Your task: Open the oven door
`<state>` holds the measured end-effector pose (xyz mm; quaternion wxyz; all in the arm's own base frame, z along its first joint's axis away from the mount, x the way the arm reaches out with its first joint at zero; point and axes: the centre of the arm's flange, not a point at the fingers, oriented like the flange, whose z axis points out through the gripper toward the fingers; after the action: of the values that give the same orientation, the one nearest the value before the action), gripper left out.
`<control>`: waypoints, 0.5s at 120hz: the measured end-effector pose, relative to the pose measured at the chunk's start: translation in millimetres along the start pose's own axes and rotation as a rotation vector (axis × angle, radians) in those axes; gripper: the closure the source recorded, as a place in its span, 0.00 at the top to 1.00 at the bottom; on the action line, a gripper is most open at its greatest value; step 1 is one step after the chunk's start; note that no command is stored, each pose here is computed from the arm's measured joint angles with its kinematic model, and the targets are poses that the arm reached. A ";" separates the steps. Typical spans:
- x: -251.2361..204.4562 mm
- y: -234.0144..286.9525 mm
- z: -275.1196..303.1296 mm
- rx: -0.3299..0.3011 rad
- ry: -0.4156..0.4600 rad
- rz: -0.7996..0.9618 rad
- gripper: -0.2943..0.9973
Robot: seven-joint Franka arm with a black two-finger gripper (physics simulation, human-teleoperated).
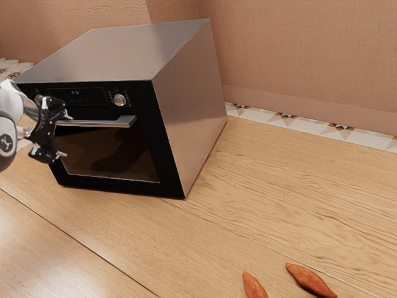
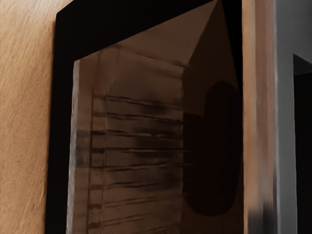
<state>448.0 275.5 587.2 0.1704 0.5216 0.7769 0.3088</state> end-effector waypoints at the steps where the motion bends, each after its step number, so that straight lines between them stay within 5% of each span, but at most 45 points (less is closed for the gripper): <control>1: 0.0 -0.2 0.6 0.001 0.000 -0.001 0.77; 34: 3.8 -16.6 -7.6 0.006 0.007 -0.029 0.77; 60: 28.5 -101.0 -55.6 0.012 0.074 -0.118 0.77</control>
<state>332.8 258.1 564.1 0.1561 0.4642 0.8139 0.3126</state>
